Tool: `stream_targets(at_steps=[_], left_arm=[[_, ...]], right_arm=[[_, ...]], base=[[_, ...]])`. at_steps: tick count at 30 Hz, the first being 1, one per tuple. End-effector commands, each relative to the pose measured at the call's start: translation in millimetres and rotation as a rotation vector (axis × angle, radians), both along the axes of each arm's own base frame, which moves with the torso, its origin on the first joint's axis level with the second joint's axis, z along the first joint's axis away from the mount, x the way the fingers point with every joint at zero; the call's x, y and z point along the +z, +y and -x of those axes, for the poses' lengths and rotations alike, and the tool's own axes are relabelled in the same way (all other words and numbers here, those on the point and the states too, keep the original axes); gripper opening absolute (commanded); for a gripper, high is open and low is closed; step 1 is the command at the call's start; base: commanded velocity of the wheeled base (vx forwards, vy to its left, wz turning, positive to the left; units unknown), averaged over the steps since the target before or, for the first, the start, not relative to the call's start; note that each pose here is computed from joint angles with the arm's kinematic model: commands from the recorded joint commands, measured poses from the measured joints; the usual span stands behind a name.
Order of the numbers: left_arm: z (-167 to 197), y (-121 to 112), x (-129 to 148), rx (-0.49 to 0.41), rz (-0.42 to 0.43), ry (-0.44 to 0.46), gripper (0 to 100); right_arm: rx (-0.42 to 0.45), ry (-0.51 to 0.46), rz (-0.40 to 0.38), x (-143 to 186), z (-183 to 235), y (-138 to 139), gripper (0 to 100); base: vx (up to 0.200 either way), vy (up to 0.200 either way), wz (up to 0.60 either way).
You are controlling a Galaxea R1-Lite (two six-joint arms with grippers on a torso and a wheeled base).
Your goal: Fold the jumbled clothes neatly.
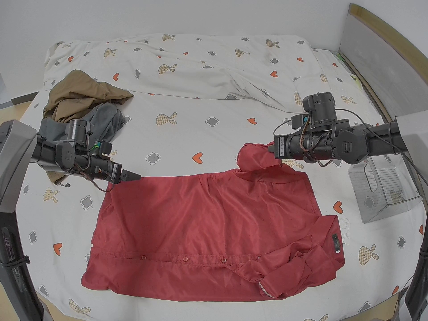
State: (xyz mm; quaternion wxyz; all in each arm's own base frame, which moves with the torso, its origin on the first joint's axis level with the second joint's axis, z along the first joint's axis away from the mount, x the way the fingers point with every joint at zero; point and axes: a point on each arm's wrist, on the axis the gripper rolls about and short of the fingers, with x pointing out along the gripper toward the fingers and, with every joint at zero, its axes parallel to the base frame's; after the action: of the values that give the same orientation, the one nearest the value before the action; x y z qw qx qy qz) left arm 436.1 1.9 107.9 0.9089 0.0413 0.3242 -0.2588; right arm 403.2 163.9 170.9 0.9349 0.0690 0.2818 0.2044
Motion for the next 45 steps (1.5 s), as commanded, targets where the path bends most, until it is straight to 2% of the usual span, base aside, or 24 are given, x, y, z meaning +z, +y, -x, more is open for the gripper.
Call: stream_targets(at_steps=[1, 9, 14, 22, 28, 38, 39, 45], left_arm=[[-16.3, -0.5, -9.4, -0.013, -0.011, 0.033, 100], [-31.1, -0.8, -15.1, -0.025, -0.023, 0.034, 100], [-31.5, -1.5, -21.8, -0.032, -0.031, 0.097, 100], [-47.7, 2.7, -32.7, -0.028, -0.039, 0.081, 100], [-45.1, 3.4, -37.2, -0.026, -0.042, 0.139, 100], [-41.4, 11.4, -36.2, -0.024, -0.051, 0.159, 100], [-41.4, 11.4, -36.2, -0.024, -0.051, 0.159, 0], [-41.4, 10.7, -37.3, -0.025, -0.051, 0.162, 0]], right_arm=[[0.001, 0.005, 0.002, 0.3, 3.3, -0.6, 0], [0.003, 0.007, 0.002, -0.6, 3.0, 0.2, 0], [0.008, 0.009, 0.003, -2.9, 2.3, 2.7, 0], [0.015, 0.011, 0.003, -3.9, 2.9, 6.0, 0], [0.013, 0.01, 0.002, -3.2, 2.9, 5.3, 0], [0.013, 0.011, 0.001, -3.7, 2.2, 5.6, 0], [0.013, 0.011, 0.001, -3.7, 2.2, 5.6, 0], [0.01, 0.009, 0.0, -3.0, 1.9, 4.3, 0]], base=[[0.0, 0.0, 0.0], [0.0, 0.0, 0.0], [0.0, 0.0, 0.0], [0.0, 0.0, 0.0], [0.0, 0.0, 0.0], [0.0, 0.0, 0.0], [0.0, 0.0, 0.0], [0.0, 0.0, 0.0]])
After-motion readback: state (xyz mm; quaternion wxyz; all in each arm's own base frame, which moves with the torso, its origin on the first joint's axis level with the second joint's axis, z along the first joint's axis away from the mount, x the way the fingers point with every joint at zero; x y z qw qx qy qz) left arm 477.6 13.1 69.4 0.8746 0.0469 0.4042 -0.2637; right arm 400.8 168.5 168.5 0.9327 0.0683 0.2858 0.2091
